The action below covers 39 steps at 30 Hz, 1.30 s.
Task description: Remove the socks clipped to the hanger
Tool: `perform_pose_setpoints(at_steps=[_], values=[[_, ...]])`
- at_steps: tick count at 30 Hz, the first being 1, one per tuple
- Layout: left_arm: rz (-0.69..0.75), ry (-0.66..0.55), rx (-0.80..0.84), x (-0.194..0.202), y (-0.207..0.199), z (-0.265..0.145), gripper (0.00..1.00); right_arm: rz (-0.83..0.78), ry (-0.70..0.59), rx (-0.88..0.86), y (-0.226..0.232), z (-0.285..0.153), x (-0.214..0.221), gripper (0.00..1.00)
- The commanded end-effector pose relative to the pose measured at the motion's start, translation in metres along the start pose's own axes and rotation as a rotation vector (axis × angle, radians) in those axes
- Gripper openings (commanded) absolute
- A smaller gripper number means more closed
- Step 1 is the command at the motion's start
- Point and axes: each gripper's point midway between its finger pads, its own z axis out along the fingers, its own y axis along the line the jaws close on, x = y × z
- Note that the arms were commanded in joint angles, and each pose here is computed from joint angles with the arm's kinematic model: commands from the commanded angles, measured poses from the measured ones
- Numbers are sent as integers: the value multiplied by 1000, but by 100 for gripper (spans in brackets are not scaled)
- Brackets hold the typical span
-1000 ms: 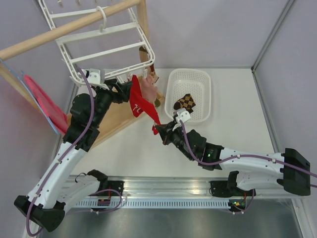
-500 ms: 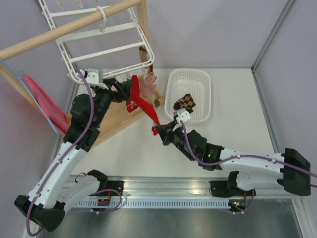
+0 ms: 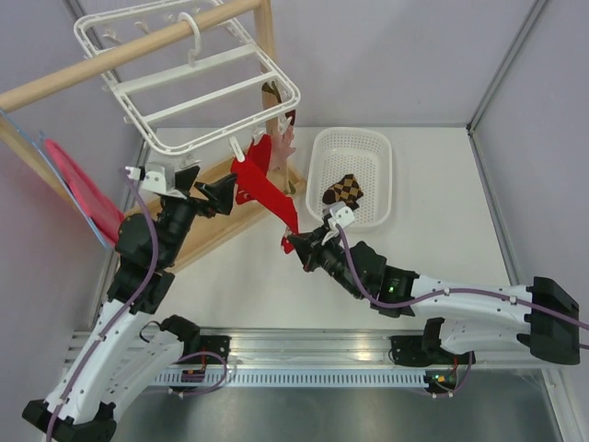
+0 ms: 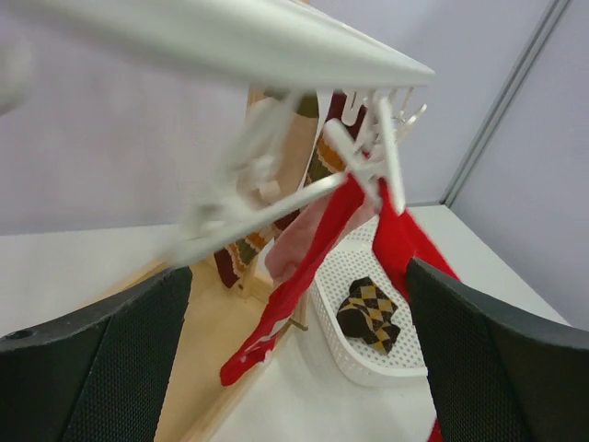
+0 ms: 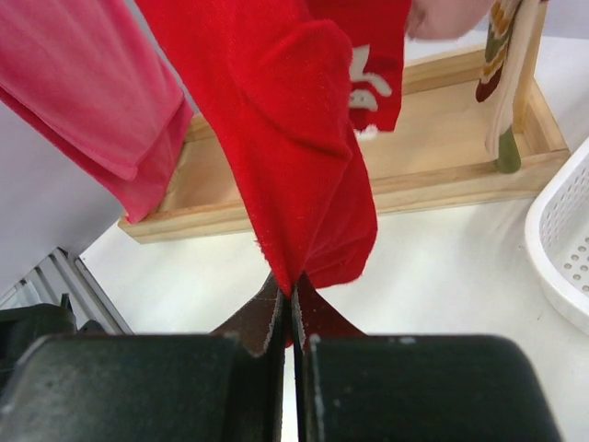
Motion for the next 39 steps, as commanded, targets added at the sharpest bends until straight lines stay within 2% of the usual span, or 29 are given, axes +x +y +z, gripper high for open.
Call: perform_pose_setpoints(at_steps=[1,5,10,16,31,39], values=[[33,-25,18,-2,1,-14,100,6,11,-30,13,7,-1,1],[32,-34,-2,-4,4,-15,100,11,32,-43,18,15,12,1],[4,-91,92,-20,-15,-8,100,10,42,-37,17,14,18,1],[-17,-102,193,-21,-34,-1,100,4,37,-34,15,12,16,1],[-110,-170,110,-31,-23,24,100,8,46,-64,22,9,20,1],[-88,-212,49,-43,-14,38,100,3,45,-82,29,6,18,1]])
